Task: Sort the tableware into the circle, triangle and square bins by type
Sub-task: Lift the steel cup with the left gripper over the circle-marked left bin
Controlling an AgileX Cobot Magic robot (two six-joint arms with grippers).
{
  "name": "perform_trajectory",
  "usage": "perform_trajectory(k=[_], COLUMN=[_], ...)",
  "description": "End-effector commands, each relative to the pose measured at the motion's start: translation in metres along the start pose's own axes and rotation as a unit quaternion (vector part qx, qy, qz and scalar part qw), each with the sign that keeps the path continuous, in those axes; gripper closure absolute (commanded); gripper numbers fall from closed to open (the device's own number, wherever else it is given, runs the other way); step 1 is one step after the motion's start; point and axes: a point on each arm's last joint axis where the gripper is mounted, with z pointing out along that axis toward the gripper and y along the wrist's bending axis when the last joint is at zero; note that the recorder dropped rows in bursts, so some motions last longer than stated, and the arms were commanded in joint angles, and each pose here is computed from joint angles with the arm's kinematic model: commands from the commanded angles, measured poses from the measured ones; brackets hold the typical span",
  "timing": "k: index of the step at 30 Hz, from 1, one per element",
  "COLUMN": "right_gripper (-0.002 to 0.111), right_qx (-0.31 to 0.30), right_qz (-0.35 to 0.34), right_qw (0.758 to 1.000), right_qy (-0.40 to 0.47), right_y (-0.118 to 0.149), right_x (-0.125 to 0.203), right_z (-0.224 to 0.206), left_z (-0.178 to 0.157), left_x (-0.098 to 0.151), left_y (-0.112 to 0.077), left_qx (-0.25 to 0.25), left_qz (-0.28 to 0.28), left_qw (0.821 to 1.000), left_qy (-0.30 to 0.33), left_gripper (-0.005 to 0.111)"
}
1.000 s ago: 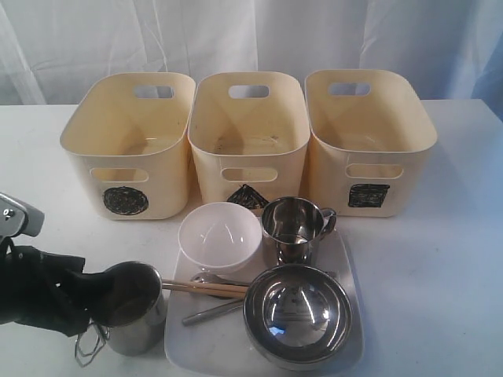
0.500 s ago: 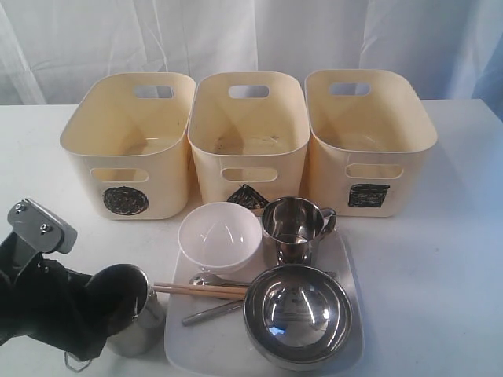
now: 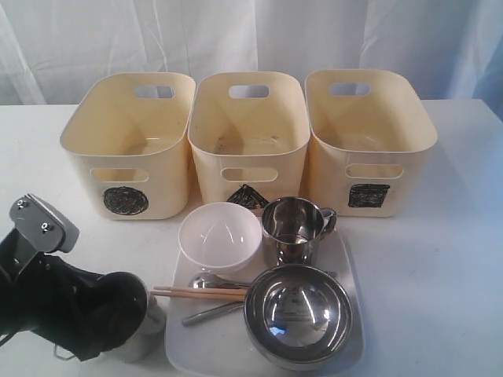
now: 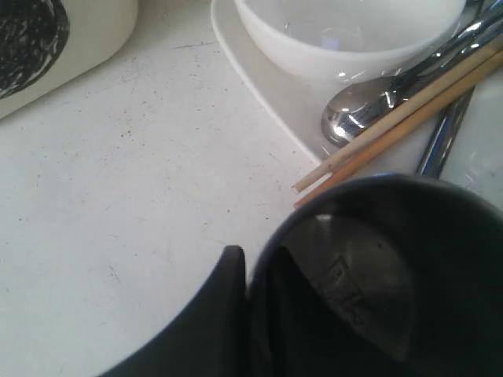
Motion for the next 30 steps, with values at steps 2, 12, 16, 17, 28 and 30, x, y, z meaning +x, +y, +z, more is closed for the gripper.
perform_trajectory(k=[2, 12, 16, 17, 28, 30], right_gripper=[0.108, 0.108, 0.108, 0.108, 0.108, 0.108], right_qx=[0.001, 0.001, 0.001, 0.001, 0.001, 0.001], right_qz=[0.001, 0.001, 0.001, 0.001, 0.001, 0.001], right_qw=[1.0, 1.0, 1.0, 1.0, 1.0, 1.0], right_qy=[-0.007, -0.007, -0.007, -0.007, -0.007, -0.007], right_y=[0.0, 0.0, 0.0, 0.0, 0.0, 0.0], right_x=[0.0, 0.0, 0.0, 0.0, 0.0, 0.0], right_z=[0.0, 0.0, 0.0, 0.0, 0.0, 0.0], left_z=[-0.001, -0.029, -0.042, -0.045, -0.07, -0.071], left_x=[-0.006, -0.026, -0.043, -0.048, -0.125, -0.138], left_y=[-0.004, 0.004, 0.006, 0.006, 0.025, 0.031], left_qx=[0.017, -0.058, -0.079, -0.083, -0.181, -0.2], left_qz=[0.048, 0.064, 0.087, 0.103, 0.206, 0.202], left_qw=[0.998, 0.994, 0.988, 0.985, 0.938, 0.932], left_qy=[-0.031, -0.061, -0.097, -0.107, -0.214, -0.223], left_gripper=[0.107, 0.107, 0.107, 0.107, 0.107, 0.107])
